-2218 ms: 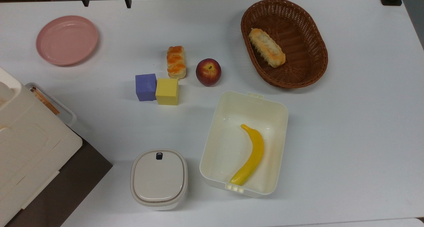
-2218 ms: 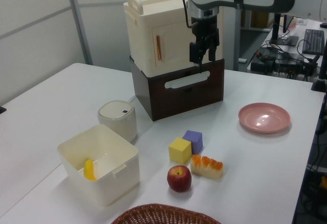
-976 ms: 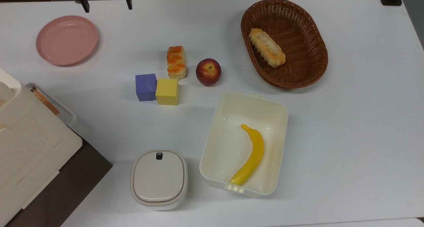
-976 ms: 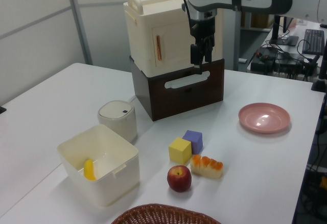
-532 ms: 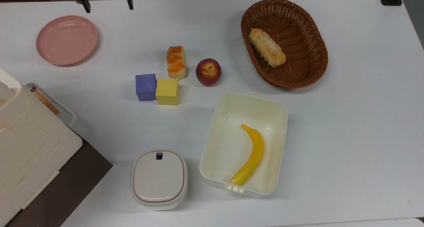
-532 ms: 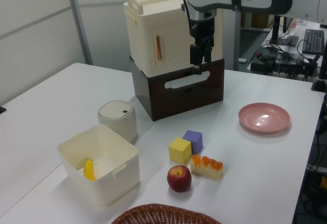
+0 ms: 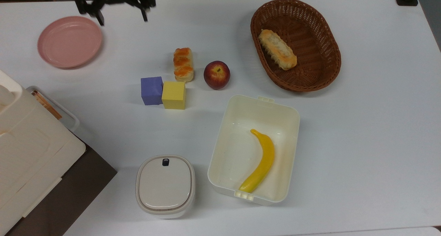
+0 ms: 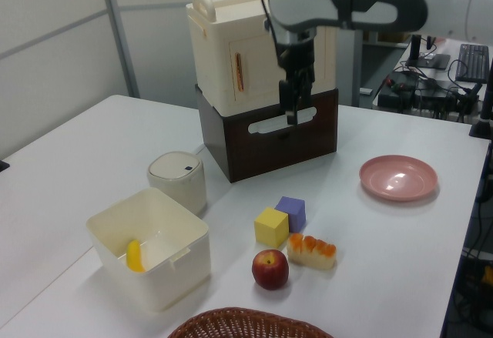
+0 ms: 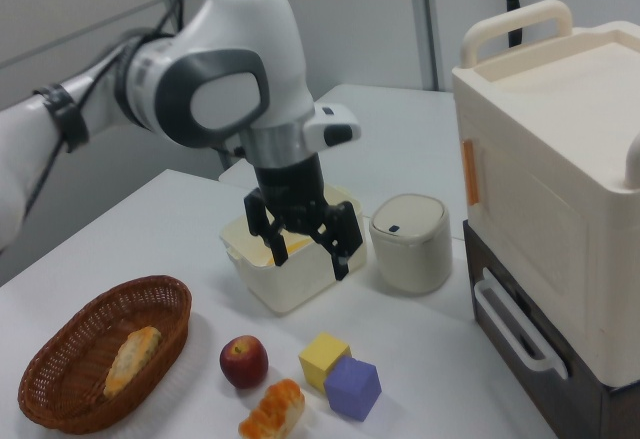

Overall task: Put the purple cube on a plate
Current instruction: 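Lower the open gripper over the purple cube beside the yellow cube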

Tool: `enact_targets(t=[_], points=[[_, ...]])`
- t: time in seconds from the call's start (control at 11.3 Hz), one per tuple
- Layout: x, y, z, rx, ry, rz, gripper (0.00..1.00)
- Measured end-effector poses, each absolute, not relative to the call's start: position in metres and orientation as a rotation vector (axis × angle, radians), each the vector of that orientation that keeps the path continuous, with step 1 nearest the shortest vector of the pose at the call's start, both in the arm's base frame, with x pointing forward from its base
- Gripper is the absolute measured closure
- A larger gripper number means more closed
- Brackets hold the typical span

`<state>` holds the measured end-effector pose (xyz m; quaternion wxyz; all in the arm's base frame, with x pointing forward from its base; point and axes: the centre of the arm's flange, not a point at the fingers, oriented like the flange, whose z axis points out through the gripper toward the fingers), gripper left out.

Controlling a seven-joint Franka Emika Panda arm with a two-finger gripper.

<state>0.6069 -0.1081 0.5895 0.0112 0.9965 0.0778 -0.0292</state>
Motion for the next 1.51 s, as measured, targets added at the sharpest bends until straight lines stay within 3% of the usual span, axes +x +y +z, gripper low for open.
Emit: enact_targets(t=[0.35, 0.71, 1.51], points=[[0.646, -0.096, 0.523, 3.09, 0.283, -0.132, 0.0], [0.66, -0.095, 0.467, 3.087, 0.3, -0.243, 0.0], [0.643, -0.107, 0.354, 3.034, 0.461, -0.59, 0.0]])
